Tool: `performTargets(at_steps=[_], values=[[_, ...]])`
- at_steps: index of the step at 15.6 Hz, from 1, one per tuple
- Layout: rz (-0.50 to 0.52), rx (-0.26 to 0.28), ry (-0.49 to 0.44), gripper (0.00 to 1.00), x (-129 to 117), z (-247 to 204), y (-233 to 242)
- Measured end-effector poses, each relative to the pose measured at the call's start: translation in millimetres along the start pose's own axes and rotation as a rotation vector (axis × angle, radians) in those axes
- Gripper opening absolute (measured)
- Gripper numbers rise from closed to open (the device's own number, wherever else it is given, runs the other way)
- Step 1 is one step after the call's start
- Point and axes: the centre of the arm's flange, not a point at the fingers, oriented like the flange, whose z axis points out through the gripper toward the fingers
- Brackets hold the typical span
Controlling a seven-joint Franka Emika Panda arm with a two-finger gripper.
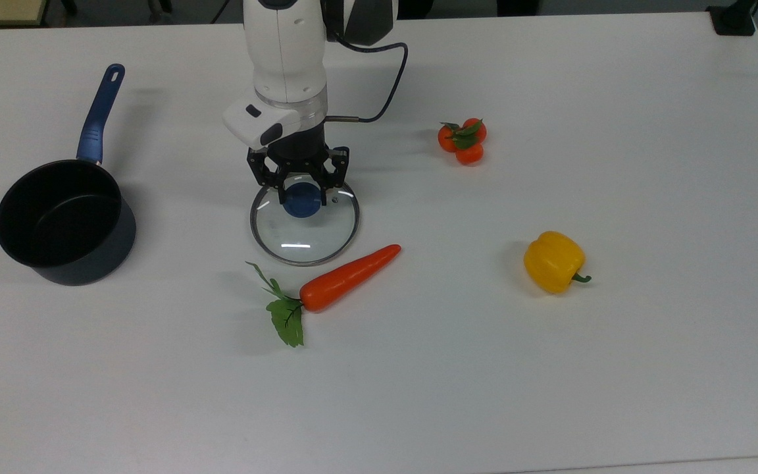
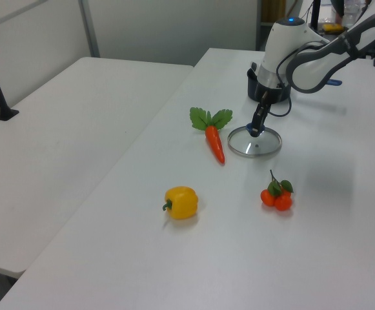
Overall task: Close lid
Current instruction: 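Close the gripper on the blue knob of the lid, then lift the glass lid and carry it over the black saucepan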
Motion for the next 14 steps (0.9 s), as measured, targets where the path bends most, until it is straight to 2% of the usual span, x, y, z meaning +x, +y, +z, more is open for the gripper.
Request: performTargets(at_steps=[5, 8, 12, 14], values=[[0.067, 0.005, 0.026, 0.61, 11.1, -16.8, 2.7], [0.126, -0.001, -0.004, 0.61, 27.1, -47.8, 14.7], [0.196, -0.022, -0.021, 0.61, 51.2, -105.9, 60.9], [0.220, -0.068, -0.014, 0.61, 57.6, -129.2, 93.7]])
